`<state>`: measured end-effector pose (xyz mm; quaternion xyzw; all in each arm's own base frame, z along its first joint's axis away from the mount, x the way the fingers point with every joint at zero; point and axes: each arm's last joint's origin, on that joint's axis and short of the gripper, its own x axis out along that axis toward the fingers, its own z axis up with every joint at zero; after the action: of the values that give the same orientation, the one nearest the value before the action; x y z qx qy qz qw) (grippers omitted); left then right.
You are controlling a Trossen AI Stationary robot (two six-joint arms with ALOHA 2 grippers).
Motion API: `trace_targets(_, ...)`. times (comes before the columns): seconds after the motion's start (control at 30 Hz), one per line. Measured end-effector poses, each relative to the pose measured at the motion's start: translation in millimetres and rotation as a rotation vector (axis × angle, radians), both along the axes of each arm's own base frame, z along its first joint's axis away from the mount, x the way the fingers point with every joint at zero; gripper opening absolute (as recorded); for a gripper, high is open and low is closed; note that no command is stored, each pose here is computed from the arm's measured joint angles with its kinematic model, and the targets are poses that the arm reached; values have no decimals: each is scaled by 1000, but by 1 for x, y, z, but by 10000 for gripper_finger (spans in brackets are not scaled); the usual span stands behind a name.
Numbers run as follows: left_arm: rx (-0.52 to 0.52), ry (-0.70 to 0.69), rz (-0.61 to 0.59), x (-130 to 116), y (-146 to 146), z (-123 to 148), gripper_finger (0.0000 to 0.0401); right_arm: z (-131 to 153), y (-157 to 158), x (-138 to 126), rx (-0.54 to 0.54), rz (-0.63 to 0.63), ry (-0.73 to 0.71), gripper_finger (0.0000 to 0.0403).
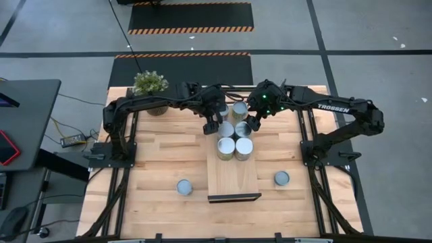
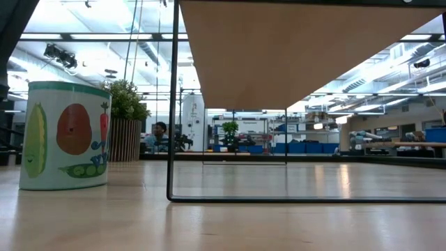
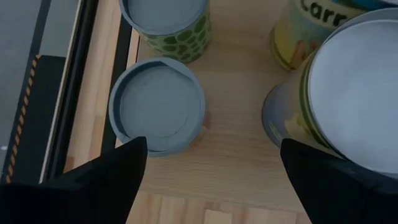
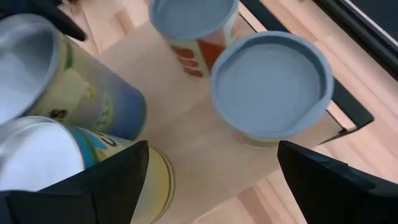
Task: Pick and place cans onto a shelf
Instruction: Adjust the cans on the shelf
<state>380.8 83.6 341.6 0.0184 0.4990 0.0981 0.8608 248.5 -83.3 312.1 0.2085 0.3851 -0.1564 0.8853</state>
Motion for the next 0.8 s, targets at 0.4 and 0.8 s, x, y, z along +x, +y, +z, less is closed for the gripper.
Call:
trace_targets(0.4, -22, 13, -14, 1, -13, -1, 375, -1, 18, 3, -2, 21, 28, 364)
trace_targets(0.8, -32, 24, -45, 3, -34, -2, 375, -1, 30, 6, 13, 54, 26, 364)
